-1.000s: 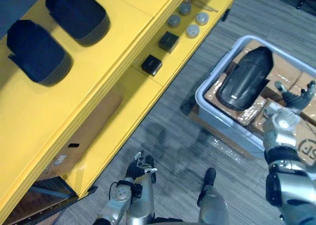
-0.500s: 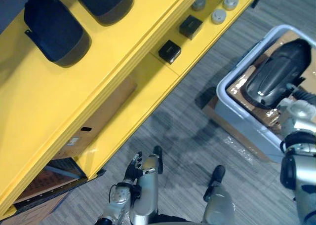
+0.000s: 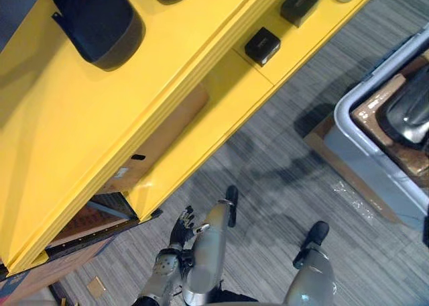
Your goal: Walk over and take plastic housings, then place them on the shelf
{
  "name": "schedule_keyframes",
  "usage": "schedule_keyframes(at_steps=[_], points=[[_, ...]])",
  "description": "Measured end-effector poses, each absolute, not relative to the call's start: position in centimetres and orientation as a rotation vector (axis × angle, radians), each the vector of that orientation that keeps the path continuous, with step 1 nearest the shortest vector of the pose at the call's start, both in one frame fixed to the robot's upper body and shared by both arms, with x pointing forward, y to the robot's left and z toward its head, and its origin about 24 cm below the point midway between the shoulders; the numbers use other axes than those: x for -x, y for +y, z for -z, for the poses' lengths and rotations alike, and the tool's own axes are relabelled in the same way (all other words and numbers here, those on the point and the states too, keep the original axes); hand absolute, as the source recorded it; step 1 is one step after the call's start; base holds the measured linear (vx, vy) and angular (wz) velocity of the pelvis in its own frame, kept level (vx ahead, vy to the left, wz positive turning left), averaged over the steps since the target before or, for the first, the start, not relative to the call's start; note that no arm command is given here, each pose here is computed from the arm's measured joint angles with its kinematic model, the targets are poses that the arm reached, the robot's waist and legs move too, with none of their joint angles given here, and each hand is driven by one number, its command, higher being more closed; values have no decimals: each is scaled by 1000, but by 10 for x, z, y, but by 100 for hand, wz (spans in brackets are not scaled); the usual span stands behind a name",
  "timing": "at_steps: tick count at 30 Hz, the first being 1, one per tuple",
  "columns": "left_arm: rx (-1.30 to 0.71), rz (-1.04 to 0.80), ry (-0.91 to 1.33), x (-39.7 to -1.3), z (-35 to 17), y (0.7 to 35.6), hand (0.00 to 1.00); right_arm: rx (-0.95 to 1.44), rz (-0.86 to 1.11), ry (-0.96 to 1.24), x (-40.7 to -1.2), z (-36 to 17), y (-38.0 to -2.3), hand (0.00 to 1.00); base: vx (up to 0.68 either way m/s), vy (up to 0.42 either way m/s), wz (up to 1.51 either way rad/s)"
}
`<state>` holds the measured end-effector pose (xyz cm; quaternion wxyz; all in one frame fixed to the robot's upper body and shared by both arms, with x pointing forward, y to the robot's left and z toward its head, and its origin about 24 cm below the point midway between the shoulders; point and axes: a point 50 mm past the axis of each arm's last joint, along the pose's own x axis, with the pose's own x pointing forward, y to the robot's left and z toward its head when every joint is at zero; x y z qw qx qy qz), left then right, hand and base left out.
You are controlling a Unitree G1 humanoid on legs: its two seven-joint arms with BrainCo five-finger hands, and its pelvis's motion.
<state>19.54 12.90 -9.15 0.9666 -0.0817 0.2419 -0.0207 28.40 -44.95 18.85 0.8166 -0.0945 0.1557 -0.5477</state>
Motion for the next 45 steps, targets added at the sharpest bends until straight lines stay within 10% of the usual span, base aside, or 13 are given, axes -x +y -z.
schedule_keyframes(at_steps=[23, 32, 45], points=[[135, 0, 280, -214, 51, 155, 0, 529, 921, 493, -306, -152, -423, 100, -6, -39, 1], [18, 174, -133, -270, -57, 146, 0, 851, 691, 309, -331, -139, -367, 100, 24, -52, -24], [6, 376, 110, -352, -84, 101, 0, 1059, 560, 20, -355, -173, -310, 100, -62, -6, -30]])
